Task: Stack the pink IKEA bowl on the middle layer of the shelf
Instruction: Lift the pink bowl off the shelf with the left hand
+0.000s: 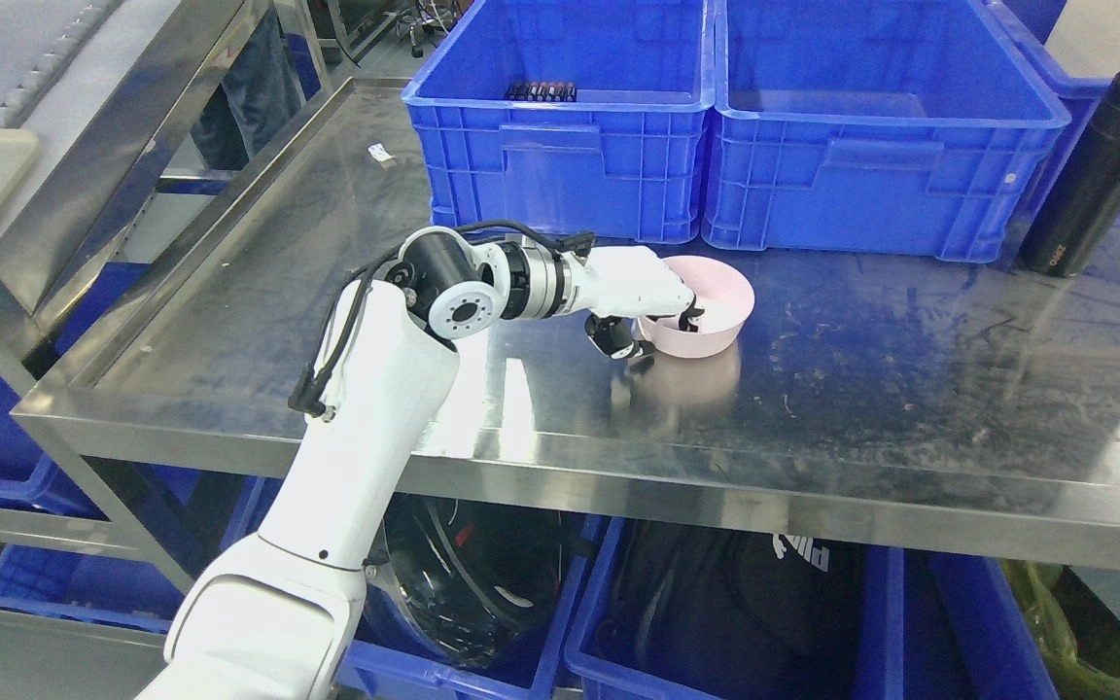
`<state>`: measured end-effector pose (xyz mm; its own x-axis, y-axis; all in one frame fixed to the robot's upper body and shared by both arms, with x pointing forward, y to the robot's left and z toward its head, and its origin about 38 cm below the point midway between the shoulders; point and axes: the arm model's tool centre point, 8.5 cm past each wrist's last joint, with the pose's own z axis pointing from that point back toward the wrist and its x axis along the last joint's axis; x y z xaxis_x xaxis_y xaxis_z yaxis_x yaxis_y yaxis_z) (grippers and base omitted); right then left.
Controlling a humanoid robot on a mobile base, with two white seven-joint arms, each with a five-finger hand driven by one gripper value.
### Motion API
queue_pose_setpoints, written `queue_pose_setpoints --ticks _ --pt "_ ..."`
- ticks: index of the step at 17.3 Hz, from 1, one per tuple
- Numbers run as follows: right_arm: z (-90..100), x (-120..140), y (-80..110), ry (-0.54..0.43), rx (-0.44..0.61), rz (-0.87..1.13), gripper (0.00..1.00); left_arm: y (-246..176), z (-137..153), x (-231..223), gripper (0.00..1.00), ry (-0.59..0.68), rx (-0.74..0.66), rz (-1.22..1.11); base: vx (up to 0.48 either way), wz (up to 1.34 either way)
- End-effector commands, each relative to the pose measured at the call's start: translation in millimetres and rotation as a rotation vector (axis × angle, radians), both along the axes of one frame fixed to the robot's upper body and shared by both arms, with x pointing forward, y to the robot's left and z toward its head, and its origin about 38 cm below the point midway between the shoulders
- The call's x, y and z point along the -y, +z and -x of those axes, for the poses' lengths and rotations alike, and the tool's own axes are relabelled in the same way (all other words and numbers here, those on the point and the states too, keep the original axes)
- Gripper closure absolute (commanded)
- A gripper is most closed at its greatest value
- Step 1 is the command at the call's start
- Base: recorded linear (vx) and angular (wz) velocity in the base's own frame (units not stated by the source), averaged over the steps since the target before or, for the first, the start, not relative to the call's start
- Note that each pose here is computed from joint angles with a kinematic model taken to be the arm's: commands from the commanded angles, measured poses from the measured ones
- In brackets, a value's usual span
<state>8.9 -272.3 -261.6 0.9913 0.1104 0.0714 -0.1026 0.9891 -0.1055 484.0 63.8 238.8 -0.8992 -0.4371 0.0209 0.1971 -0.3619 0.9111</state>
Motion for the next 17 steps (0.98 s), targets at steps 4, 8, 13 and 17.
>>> queue_pose_setpoints --ticks 4,8,13,17 --pt "-4.1 10.9 0.9 0.002 0.015 0.016 0.00 68.1 4.8 -51.2 1.00 -0.041 0.139 0.324 0.000 0.00" --pt "-3.1 10.9 0.9 0.001 0.013 0.016 0.00 96.1 14.3 -52.2 1.00 -0.105 0.174 0.448 0.000 0.00" --pt "-4.1 10.9 0.9 0.002 0.015 0.016 0.00 108.5 26.6 -49.0 1.00 -0.199 0.148 0.582 0.000 0.01" --pt "-4.1 10.9 0.9 0.002 0.015 0.016 0.00 96.6 36.2 -34.8 1.00 -0.236 0.129 0.561 0.003 0.06"
